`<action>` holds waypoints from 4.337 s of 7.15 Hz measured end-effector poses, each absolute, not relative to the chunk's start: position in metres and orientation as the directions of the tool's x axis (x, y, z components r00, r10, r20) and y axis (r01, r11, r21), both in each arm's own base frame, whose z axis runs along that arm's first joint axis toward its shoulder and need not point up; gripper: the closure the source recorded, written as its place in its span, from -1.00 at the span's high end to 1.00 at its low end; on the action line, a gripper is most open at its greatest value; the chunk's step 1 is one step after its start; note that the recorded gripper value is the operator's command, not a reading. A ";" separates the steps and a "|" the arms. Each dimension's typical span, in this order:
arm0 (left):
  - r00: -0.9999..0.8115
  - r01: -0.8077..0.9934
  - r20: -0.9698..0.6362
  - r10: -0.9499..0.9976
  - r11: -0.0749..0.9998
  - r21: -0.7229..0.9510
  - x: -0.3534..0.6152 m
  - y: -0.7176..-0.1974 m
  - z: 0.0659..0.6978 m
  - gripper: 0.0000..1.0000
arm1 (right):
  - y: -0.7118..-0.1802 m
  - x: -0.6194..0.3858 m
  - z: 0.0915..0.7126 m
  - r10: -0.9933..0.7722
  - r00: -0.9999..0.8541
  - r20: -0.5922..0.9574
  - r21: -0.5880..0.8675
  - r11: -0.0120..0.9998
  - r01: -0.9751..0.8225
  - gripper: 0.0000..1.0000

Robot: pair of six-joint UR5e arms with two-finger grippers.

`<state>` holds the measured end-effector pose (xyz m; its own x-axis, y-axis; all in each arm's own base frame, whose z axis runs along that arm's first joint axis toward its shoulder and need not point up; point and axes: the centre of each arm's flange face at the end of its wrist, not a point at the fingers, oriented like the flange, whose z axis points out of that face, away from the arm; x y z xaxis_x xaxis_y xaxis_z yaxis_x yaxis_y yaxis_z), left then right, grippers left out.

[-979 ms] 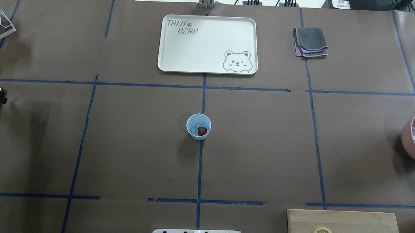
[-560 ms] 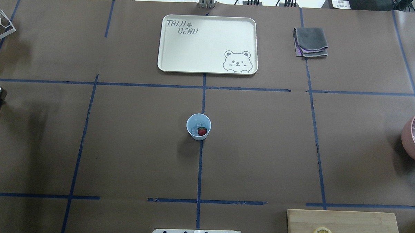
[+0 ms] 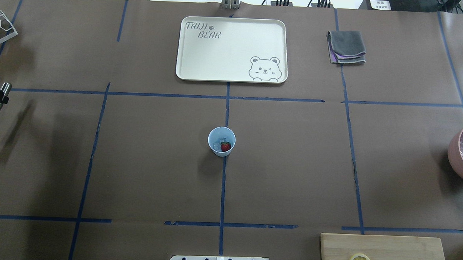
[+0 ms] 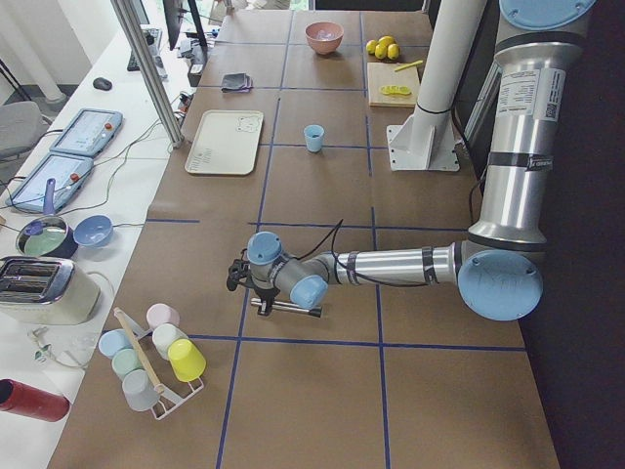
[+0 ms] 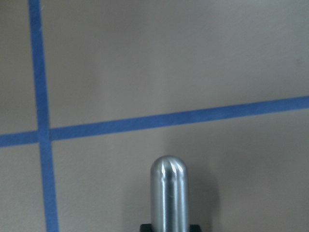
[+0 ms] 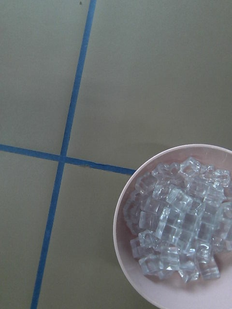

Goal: Mash ice and strawberries in cup
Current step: 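Grasp the steel muddler upright with the left gripper, then carry the muddler over the blue cup with the left gripper, then press the muddler down into the cup onto the strawberry and ice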

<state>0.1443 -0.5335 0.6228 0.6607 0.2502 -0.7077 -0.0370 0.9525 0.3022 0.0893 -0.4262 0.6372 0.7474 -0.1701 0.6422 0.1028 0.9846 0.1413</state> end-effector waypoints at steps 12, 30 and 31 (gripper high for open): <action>0.212 0.258 -0.188 0.959 0.130 0.957 0.277 -0.497 0.301 -1.00 | -0.426 0.089 0.633 -0.175 0.744 0.645 0.149 0.984 0.102 0.99; 0.288 0.686 -0.386 0.876 0.092 0.722 0.522 -0.374 0.246 -1.00 | -0.425 0.090 0.622 -0.188 0.752 0.631 0.170 0.980 0.102 0.99; 0.285 0.689 -0.392 0.875 0.097 0.718 0.526 -0.369 0.246 -1.00 | -0.425 0.090 0.622 -0.188 0.752 0.631 0.170 0.980 0.102 0.99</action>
